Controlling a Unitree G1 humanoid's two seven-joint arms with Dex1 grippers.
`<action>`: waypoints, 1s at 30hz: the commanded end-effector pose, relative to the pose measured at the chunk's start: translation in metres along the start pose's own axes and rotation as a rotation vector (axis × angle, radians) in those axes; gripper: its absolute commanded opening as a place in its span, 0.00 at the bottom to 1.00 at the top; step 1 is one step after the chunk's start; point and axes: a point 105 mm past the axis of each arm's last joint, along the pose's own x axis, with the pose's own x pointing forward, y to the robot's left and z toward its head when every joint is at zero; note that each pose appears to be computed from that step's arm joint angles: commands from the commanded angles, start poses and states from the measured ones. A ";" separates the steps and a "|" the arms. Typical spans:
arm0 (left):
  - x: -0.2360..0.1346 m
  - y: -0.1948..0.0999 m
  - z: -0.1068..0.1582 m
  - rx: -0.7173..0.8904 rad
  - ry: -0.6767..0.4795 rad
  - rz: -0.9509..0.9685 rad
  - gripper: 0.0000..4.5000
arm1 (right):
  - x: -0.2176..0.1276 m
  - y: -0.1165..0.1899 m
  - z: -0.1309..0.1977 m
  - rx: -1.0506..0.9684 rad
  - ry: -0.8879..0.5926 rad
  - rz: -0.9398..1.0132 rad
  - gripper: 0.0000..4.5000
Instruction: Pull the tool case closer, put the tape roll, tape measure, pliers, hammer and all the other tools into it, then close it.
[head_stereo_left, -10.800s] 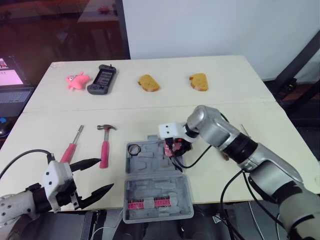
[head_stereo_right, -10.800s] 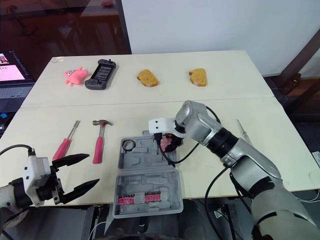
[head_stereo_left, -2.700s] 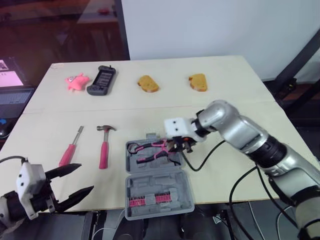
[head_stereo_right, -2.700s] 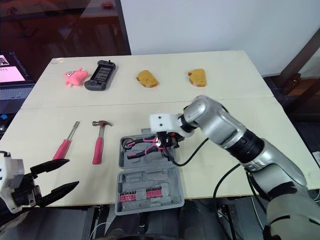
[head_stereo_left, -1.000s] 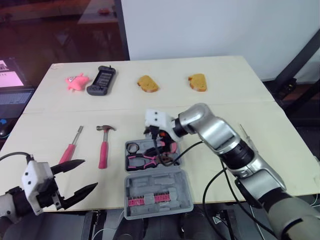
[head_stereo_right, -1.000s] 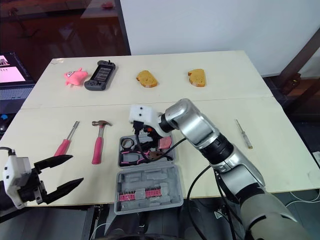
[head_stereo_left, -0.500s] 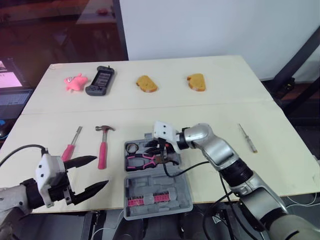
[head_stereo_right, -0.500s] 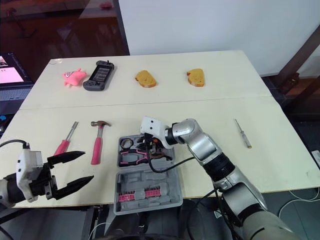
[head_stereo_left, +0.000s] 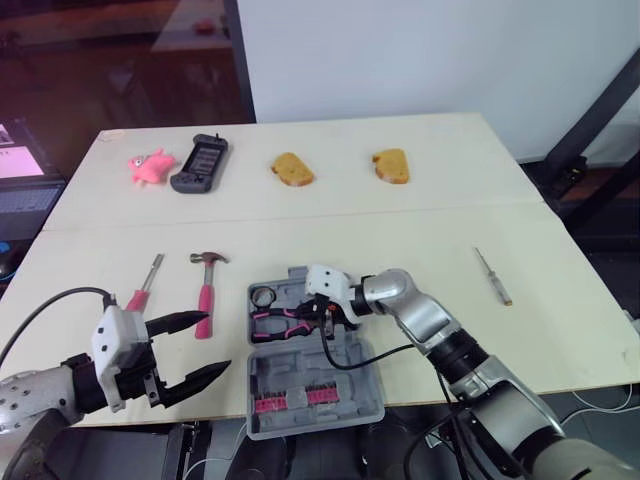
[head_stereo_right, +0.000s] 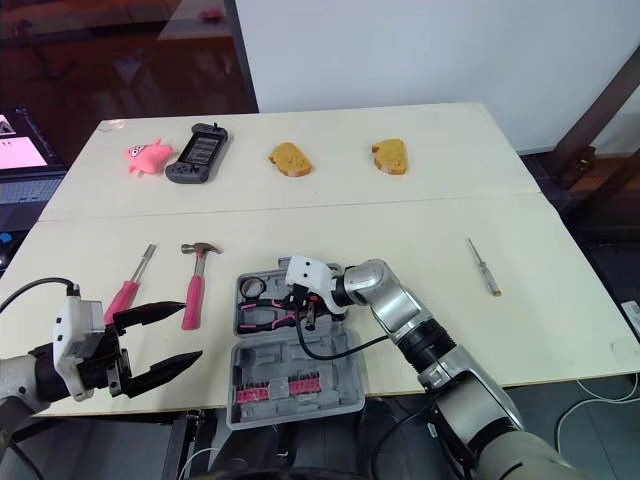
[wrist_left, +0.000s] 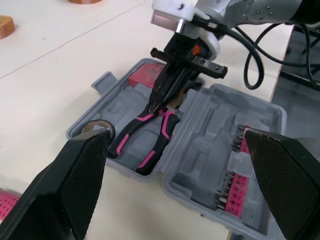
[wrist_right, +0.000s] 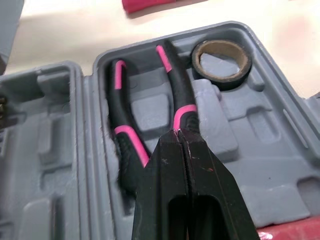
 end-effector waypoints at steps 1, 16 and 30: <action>-0.003 0.001 0.005 0.034 -0.001 0.009 1.00 | -0.001 -0.010 -0.015 0.086 0.035 -0.048 0.01; -0.007 0.003 -0.002 0.030 0.028 0.015 1.00 | 0.014 0.017 -0.072 0.140 0.255 0.053 0.01; -0.006 0.024 -0.014 0.041 0.107 0.109 1.00 | -0.013 -0.016 0.040 -0.067 -0.265 -0.071 0.01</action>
